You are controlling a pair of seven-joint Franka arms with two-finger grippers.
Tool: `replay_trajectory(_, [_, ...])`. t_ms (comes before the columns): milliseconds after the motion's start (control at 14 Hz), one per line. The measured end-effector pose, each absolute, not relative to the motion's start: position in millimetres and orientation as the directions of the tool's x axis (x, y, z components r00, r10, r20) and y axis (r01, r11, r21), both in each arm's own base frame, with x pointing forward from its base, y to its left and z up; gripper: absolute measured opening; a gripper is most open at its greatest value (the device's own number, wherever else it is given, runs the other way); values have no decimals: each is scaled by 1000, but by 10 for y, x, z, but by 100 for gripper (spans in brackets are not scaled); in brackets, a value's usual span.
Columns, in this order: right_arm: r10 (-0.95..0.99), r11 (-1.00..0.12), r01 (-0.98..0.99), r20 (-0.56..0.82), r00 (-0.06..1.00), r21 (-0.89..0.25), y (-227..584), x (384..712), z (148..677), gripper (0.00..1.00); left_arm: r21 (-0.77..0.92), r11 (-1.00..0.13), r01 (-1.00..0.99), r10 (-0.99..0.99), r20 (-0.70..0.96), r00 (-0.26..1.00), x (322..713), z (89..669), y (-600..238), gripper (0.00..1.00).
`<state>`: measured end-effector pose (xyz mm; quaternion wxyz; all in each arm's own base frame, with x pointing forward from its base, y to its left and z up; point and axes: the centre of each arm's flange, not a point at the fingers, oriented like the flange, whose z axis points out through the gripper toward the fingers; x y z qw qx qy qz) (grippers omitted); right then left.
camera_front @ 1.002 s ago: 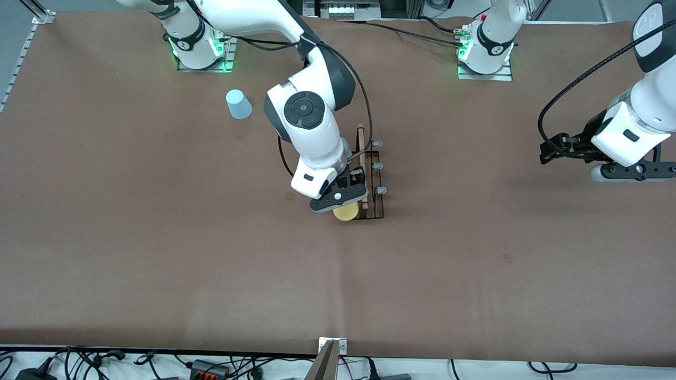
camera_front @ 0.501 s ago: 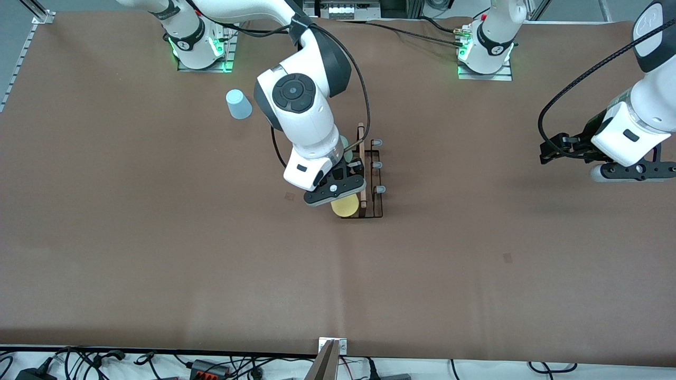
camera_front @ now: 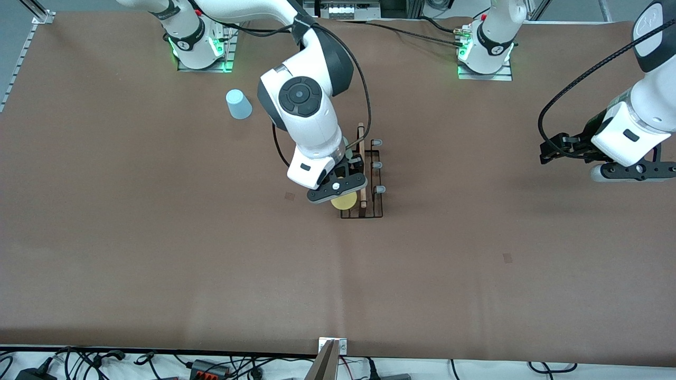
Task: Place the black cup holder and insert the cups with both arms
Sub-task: 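Lower the yellow cup onto the peg beside the teal cup and release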
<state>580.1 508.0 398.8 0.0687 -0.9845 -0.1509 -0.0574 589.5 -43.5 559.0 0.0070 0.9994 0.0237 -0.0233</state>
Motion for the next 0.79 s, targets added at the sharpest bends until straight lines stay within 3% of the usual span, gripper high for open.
replay_trajectory(788, [312,-943,318,76,947,-95,5207,5717,3514,66,13,-999,48,47,-48,998,5894,5589,-435,100])
